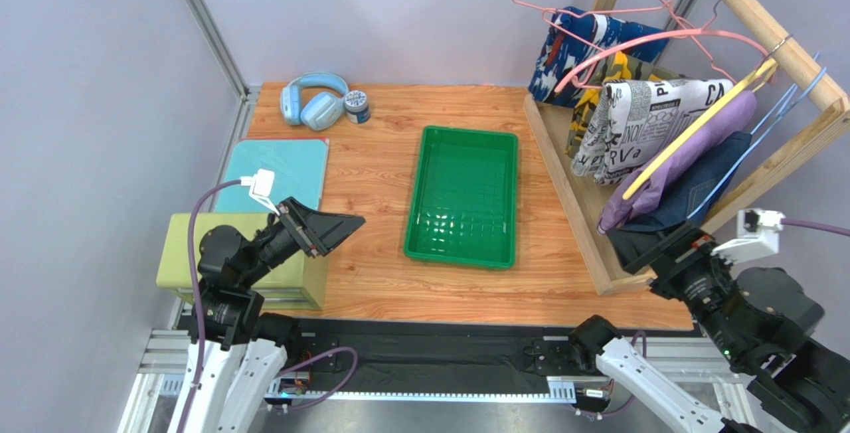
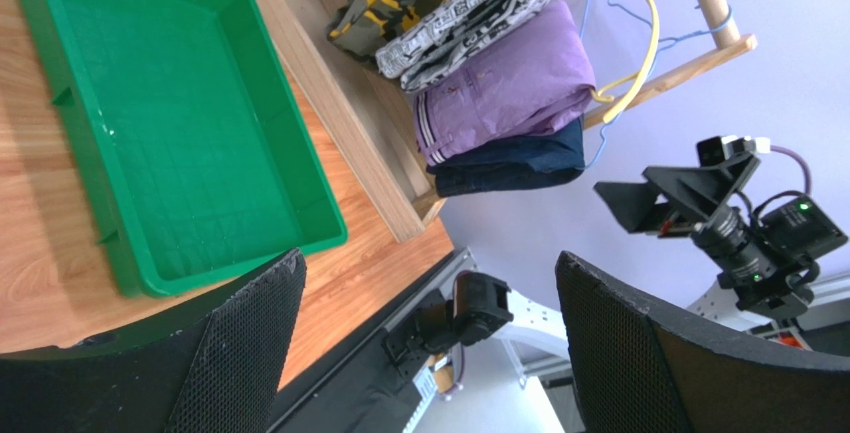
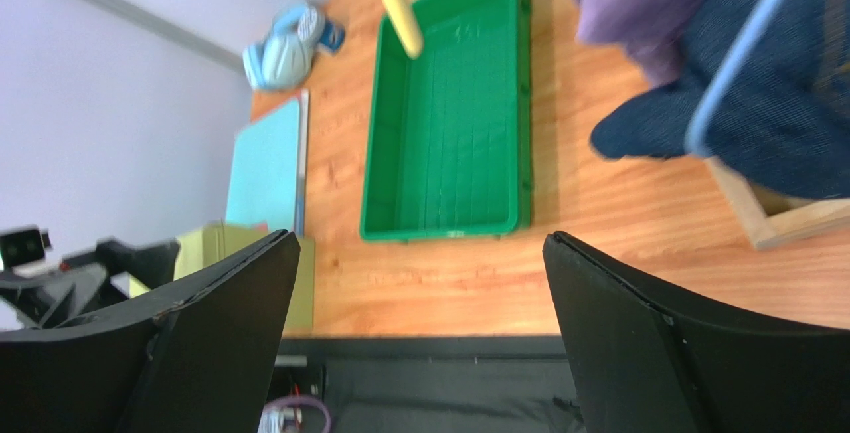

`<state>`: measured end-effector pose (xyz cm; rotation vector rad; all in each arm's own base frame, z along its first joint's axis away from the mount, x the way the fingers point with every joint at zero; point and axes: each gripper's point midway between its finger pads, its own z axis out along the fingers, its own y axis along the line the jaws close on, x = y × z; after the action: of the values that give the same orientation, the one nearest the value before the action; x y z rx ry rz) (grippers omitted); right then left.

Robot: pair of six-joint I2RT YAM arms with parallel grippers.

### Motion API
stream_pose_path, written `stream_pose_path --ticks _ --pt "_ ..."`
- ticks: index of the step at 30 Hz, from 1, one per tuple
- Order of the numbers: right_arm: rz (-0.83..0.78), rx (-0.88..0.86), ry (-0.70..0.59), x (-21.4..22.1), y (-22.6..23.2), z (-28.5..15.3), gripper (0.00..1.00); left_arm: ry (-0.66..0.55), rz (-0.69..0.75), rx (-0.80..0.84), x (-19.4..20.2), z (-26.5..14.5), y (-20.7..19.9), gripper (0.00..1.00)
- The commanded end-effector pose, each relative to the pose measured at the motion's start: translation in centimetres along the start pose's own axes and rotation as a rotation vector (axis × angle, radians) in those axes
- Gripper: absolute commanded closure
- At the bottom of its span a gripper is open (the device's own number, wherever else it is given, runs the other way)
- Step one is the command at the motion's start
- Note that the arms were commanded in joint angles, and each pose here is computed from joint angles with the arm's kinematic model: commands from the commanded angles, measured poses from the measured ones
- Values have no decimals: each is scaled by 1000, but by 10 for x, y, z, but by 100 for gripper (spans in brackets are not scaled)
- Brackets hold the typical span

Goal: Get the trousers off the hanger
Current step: Grab a hanger with trousers on it with the right arm

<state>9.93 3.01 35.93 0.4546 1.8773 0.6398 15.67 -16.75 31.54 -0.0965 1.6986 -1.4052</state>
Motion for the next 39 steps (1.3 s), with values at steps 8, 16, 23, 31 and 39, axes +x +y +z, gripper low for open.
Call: stream_pose_path --ticks 8,16,23,31,39 --pt "-270 303 -58 -37 -44 -10 0 241 37 -21 29 52 -21 3" --pt "-376 481 -215 -89 -49 -14 0 403 116 50 91 88 -58 9" --pt "-369 590 -330 -119 -50 -22 8 561 182 179 140 95 -98 25" --pt "-427 738 -352 -126 -50 -1 17 601 208 232 148 86 -111 29" --pt "-392 701 -339 -116 -37 36 13 606 228 230 144 72 -108 30"
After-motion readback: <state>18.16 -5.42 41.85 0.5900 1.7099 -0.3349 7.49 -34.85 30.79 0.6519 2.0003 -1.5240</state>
